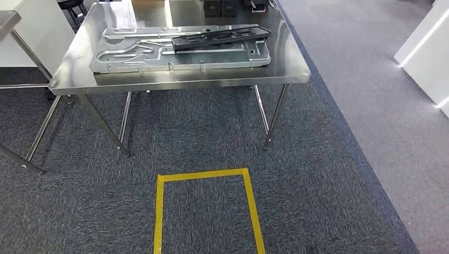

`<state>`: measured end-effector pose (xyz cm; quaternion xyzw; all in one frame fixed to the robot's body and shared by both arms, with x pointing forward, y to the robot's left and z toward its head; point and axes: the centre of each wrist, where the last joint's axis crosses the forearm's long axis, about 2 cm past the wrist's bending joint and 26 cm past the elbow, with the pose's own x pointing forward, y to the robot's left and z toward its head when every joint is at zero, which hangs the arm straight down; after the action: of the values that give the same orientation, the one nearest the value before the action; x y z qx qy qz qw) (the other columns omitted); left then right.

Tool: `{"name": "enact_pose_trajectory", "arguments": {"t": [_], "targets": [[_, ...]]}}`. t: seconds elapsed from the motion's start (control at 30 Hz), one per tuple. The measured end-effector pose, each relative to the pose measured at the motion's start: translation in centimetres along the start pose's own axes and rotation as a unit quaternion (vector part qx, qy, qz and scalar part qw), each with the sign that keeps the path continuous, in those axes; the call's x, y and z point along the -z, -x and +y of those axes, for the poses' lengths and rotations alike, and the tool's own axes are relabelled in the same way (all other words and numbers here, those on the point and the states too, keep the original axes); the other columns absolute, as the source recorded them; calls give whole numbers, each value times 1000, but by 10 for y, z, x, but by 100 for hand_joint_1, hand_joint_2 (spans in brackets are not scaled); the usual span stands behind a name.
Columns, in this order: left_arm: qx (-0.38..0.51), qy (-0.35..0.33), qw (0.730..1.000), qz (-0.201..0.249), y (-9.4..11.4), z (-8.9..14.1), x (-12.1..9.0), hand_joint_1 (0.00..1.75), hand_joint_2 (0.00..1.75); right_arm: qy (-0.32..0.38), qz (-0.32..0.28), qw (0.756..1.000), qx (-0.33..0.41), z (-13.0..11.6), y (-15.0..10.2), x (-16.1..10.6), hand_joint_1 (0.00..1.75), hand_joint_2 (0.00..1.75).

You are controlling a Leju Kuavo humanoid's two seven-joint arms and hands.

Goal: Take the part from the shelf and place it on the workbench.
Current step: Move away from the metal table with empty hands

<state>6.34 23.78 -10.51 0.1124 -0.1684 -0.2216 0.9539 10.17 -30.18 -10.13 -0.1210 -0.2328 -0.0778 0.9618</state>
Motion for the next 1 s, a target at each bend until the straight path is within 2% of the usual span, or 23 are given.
{"name": "enact_pose_trajectory", "arguments": {"t": [0.53, 0.57, 0.67, 0.7, 0.83, 1.0], "targets": [[3, 9, 1000, 3, 0, -4, -1, 0, 0, -22, 11, 1000, -9, 1, 6, -2, 0, 0], [4, 8, 1000, 5, 0, -4, -1, 0, 44, -25, 8, 1000, -16, 2, 6, -2, 0, 0], [10, 7, 1000, 9, 1, -5, -2, 0, 175, -34, -8, 998, -58, 6, 5, -3, 0, 131], [12, 7, 1000, 11, 1, -5, -2, 0, 175, -38, -16, 996, -75, 8, 5, -3, 0, 175], [20, 12, 999, 31, 6, -8, -3, 0, 175, -75, -50, 990, -106, 21, 3, -6, 0, 175], [4, 26, 999, 48, 18, -13, -6, 0, 175, -114, -63, 985, -114, 36, -3, -9, 0, 175]]}}
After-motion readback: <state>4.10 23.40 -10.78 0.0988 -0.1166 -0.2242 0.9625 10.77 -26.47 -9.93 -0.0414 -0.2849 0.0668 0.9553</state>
